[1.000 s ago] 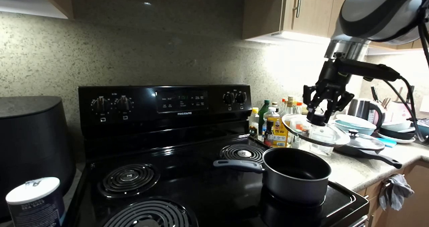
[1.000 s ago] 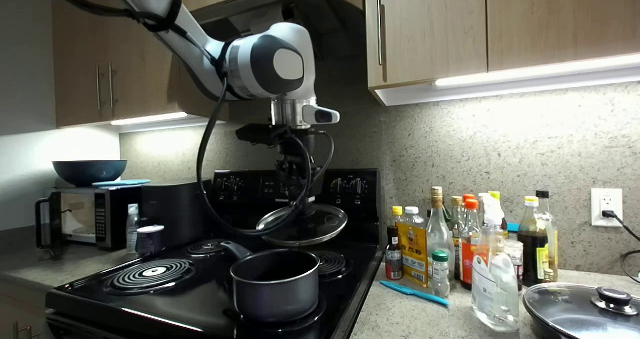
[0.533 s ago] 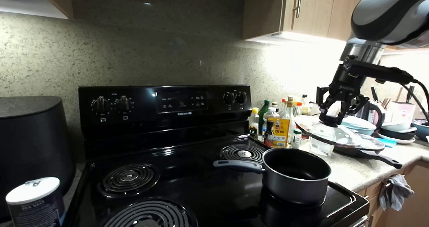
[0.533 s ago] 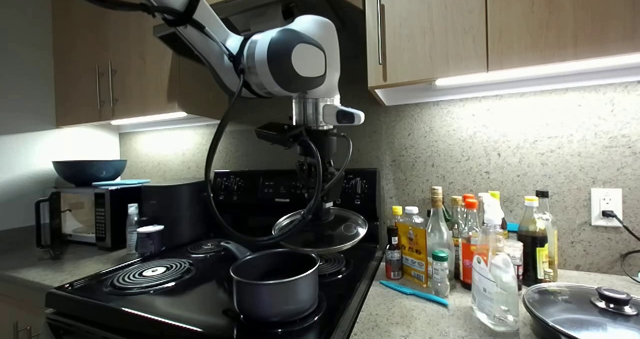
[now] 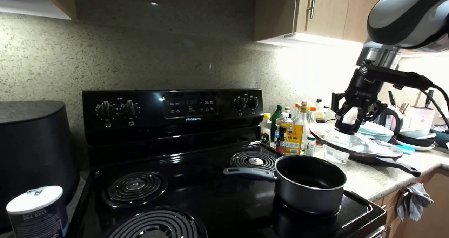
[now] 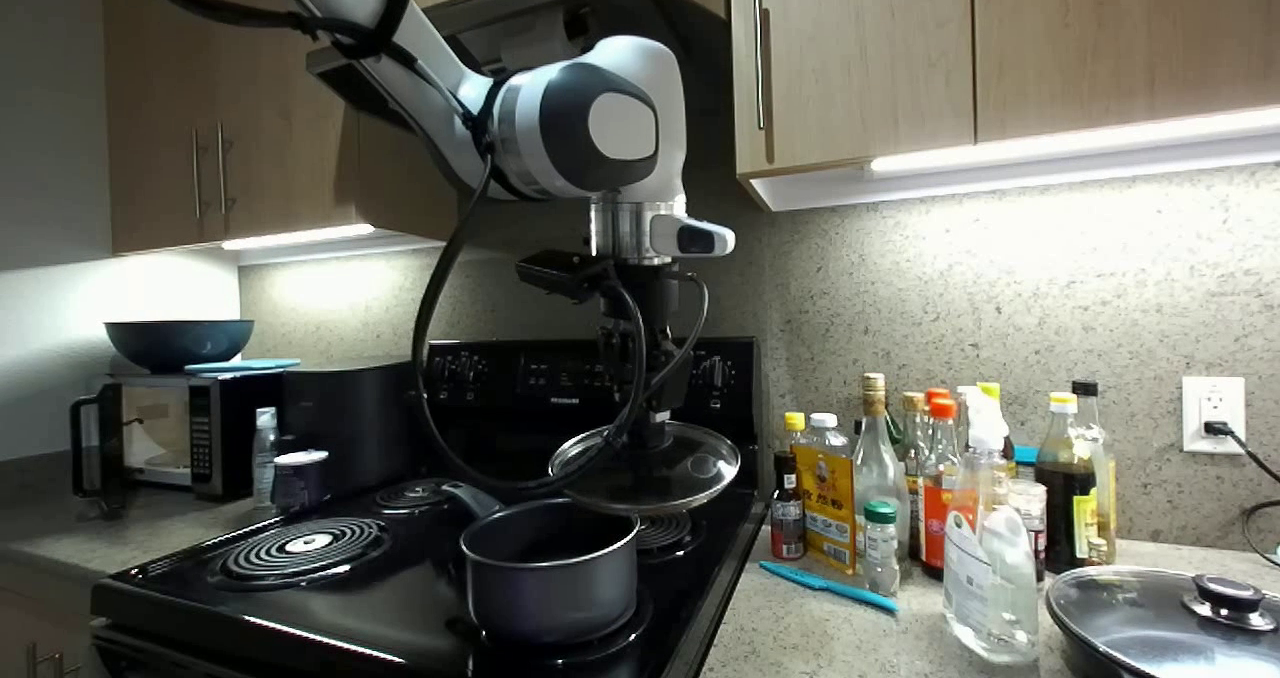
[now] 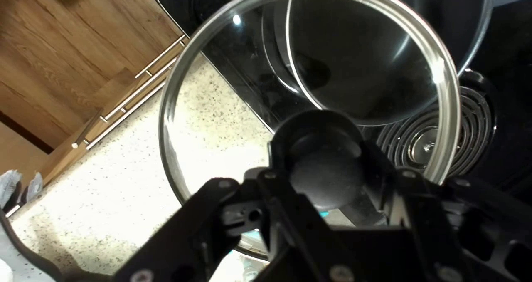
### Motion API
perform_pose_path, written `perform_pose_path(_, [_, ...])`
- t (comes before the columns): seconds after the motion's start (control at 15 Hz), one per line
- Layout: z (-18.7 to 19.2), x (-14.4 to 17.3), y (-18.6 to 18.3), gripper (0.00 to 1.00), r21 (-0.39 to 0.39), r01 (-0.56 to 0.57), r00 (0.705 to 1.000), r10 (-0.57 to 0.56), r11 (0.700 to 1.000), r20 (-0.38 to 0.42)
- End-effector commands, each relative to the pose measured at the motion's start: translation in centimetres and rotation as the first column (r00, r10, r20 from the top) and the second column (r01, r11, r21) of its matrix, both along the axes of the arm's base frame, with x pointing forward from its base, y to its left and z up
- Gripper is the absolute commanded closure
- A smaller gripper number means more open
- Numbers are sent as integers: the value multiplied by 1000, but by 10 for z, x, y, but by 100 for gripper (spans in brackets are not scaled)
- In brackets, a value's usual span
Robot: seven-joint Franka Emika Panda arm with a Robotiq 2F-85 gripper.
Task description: Remove the lid from the pot
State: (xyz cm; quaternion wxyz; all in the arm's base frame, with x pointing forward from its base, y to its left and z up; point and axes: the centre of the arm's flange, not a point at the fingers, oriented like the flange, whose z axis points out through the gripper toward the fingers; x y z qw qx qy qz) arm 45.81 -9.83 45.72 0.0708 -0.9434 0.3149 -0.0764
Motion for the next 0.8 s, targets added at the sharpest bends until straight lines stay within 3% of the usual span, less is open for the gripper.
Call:
perform_pose_path(0.0, [-5,8,-31,77,20,112,994,-112,993,0])
perform_pose_path(0.33, [-23,17,-68,77,61,230,972,-227,971,-58])
perform_pose_path(0.4, [-24,3,-61,52,33,175,984,-173,984,-50])
perform_pose_path(0.73, [-33,12,-69,52,42,201,978,-198,979,-69])
